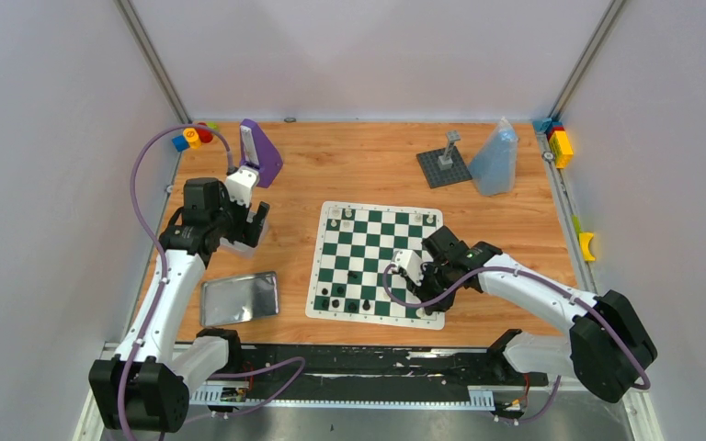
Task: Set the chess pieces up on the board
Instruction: Place the chess piece on the chessboard.
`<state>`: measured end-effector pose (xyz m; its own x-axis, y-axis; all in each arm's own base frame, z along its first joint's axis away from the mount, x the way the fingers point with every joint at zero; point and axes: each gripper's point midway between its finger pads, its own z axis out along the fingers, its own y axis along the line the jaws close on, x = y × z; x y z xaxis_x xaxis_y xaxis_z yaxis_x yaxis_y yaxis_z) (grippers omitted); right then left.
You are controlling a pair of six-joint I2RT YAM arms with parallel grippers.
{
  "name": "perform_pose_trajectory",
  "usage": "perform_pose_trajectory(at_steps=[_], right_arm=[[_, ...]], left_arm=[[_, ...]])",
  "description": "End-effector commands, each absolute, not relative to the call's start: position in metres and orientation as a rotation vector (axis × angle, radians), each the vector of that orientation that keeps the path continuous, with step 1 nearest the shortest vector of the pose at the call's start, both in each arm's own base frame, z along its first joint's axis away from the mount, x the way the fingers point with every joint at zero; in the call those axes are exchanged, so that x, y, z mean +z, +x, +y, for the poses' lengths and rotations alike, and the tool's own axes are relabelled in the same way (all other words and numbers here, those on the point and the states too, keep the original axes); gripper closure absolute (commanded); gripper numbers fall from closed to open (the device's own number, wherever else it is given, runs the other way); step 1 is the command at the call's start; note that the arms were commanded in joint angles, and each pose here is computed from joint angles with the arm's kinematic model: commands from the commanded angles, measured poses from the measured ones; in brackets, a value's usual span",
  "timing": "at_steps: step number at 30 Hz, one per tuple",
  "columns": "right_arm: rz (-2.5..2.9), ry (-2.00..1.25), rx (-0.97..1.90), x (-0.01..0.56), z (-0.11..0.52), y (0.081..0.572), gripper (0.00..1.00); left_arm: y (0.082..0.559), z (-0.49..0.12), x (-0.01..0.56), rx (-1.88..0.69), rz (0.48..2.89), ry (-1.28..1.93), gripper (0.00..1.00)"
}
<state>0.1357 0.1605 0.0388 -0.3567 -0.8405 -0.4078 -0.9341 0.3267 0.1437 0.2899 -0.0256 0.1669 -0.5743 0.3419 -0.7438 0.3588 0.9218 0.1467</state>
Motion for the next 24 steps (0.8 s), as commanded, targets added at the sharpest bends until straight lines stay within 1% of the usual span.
perform_pose_trajectory(at_steps=[1,3,5,6,7,9,12,16,24], right_arm=[[2.273,-1.612,0.539,0.045,0.167,0.138,0.96],[2.280,-1.611,0.539,0.044,0.167,0.138,0.93],[2.282,-1.610,0.540,0.043,0.167,0.138,0.87],[2.286,-1.610,0.540,0.043,0.167,0.138,0.83],[2.287,-1.610,0.537,0.042,0.167,0.138,0.77],[2.291,-1.608,0.534,0.042,0.166,0.139,0.67],[2.282,-1.601,0.534,0.045,0.167,0.140,0.57],[2.261,-1.584,0.531,0.052,0.170,0.144,0.52],[2.205,-1.587,0.611,0.073,0.183,0.142,0.50]], left_arm=[[0.295,-0.023,0.172,-0.011,2.199,0.497,0.00],[0.295,-0.023,0.172,-0.011,2.199,0.497,0.00],[0.295,-0.023,0.172,-0.010,2.199,0.497,0.00],[0.294,-0.023,0.172,-0.010,2.198,0.498,0.00],[0.294,-0.023,0.172,-0.011,2.199,0.498,0.00],[0.294,-0.023,0.172,-0.012,2.200,0.499,0.00],[0.294,-0.023,0.172,-0.012,2.198,0.500,0.00],[0.294,-0.023,0.171,-0.012,2.200,0.501,0.00],[0.294,-0.023,0.171,-0.011,2.198,0.502,0.00]])
